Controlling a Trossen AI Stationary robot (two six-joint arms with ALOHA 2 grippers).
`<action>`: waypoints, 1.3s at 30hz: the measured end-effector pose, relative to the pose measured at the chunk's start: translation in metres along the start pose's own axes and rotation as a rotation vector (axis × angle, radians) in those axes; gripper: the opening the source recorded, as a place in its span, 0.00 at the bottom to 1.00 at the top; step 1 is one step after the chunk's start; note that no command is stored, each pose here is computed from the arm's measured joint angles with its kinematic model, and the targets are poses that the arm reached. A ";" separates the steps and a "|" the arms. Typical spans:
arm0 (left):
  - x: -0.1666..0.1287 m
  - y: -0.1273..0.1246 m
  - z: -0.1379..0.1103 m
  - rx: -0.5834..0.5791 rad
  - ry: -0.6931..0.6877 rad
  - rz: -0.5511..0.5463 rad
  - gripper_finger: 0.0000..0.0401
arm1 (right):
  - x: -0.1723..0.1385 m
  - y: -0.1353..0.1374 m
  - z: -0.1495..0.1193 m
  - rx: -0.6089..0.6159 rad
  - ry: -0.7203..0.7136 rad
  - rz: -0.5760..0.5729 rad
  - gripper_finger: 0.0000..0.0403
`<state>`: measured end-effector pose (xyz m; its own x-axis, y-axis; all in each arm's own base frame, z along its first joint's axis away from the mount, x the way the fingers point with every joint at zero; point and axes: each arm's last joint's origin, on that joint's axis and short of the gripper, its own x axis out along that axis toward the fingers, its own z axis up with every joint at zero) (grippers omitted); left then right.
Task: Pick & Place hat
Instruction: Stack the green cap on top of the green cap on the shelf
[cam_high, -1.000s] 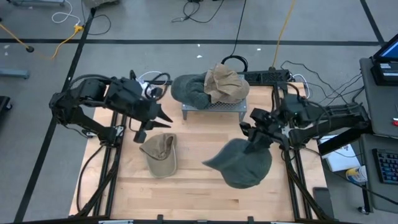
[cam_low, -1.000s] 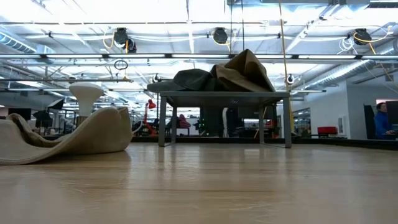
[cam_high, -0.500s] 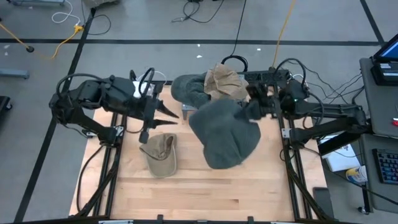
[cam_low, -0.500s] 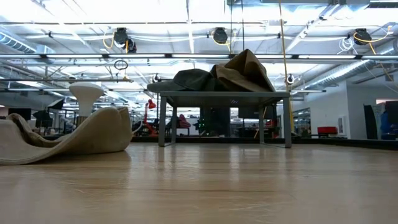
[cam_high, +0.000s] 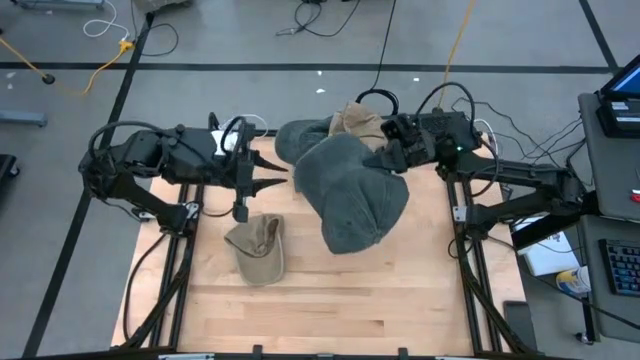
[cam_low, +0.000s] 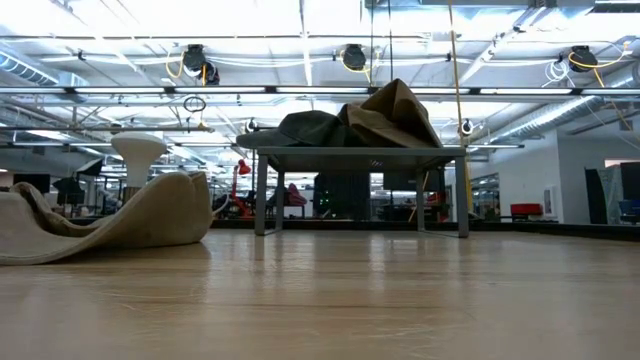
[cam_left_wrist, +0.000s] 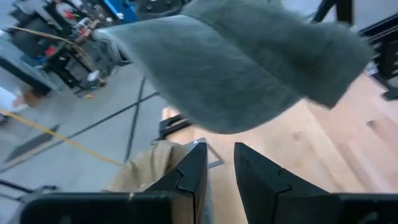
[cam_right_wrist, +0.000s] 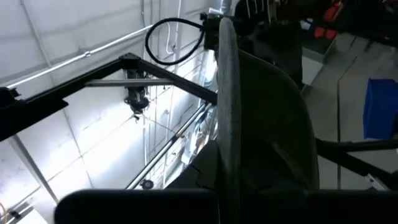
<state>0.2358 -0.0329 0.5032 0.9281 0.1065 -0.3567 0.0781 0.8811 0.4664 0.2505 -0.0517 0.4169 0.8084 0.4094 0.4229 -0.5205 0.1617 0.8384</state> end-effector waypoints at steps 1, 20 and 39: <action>0.000 0.000 0.000 -0.001 -0.006 -0.014 0.21 | 0.000 0.000 0.001 -0.005 -0.002 0.003 0.02; 0.001 0.002 -0.001 0.207 -0.033 -0.074 0.50 | -0.002 0.000 0.001 0.104 0.034 -0.001 0.02; 0.029 0.009 0.006 0.876 0.343 0.381 0.70 | -0.001 0.005 0.005 0.295 -0.068 0.075 0.03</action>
<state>0.2659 -0.0248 0.5022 0.8033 0.5574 -0.2096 0.1663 0.1280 0.9777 0.2480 -0.0558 0.4224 0.7921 0.3482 0.5014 -0.4855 -0.1386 0.8632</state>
